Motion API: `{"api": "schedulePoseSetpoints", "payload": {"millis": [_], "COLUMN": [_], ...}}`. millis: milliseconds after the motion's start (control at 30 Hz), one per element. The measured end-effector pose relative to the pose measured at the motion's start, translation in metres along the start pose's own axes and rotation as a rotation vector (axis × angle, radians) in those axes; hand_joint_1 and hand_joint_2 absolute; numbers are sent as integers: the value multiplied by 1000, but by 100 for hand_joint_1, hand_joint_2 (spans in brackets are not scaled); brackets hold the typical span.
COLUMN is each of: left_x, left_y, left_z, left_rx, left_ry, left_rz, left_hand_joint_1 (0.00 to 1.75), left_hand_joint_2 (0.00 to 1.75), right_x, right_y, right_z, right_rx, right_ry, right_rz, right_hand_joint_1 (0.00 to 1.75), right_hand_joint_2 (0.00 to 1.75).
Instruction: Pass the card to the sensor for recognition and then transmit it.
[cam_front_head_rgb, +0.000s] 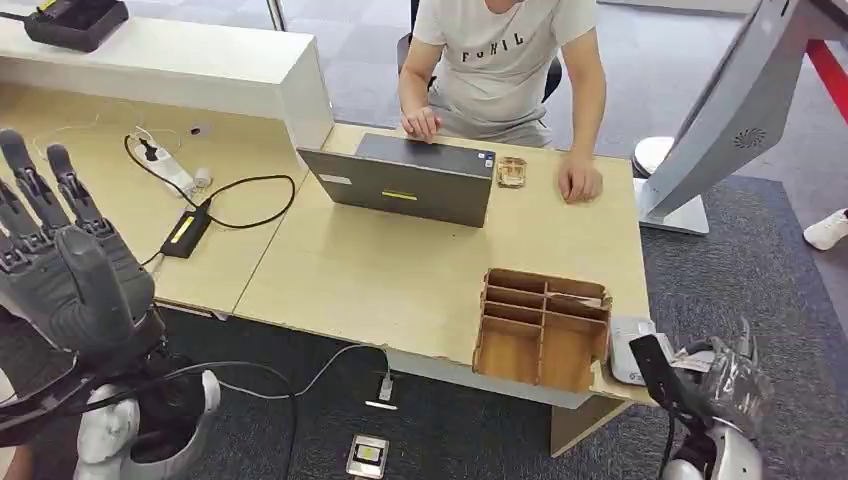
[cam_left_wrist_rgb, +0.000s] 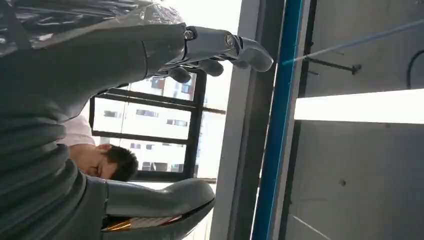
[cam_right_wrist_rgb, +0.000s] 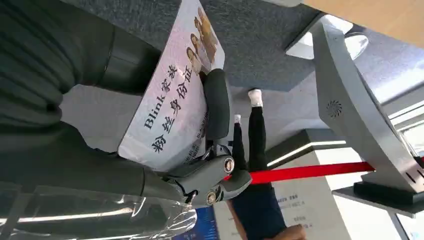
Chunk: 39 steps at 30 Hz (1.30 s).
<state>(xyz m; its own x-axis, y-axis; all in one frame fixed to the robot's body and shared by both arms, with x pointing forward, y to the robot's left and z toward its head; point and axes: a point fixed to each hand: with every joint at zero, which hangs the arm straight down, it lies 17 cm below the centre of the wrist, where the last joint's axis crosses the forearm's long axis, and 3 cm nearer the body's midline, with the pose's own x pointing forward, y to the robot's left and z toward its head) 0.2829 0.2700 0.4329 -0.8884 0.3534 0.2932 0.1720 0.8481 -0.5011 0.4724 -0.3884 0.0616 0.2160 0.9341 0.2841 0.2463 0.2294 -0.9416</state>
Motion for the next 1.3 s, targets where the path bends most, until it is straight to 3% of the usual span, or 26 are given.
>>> {"api": "schedulePoseSetpoints", "payload": {"millis": [567, 1300], "left_x": [-3, -1], "left_y": [-5, -12], "left_z": [2, -4], "left_rx": [-16, -38], "left_ry": [20, -3], "left_rz": [38, 49], "left_hand_joint_1": [0, 0], "left_hand_joint_2": [175, 175], "right_x": [11, 20], "right_y": [38, 44], "right_z": [20, 24], "right_rx": [87, 97], "right_ry": [20, 31], "right_rz": [-34, -61], "right_hand_joint_1": [175, 175], "right_hand_joint_2": [175, 175]}}
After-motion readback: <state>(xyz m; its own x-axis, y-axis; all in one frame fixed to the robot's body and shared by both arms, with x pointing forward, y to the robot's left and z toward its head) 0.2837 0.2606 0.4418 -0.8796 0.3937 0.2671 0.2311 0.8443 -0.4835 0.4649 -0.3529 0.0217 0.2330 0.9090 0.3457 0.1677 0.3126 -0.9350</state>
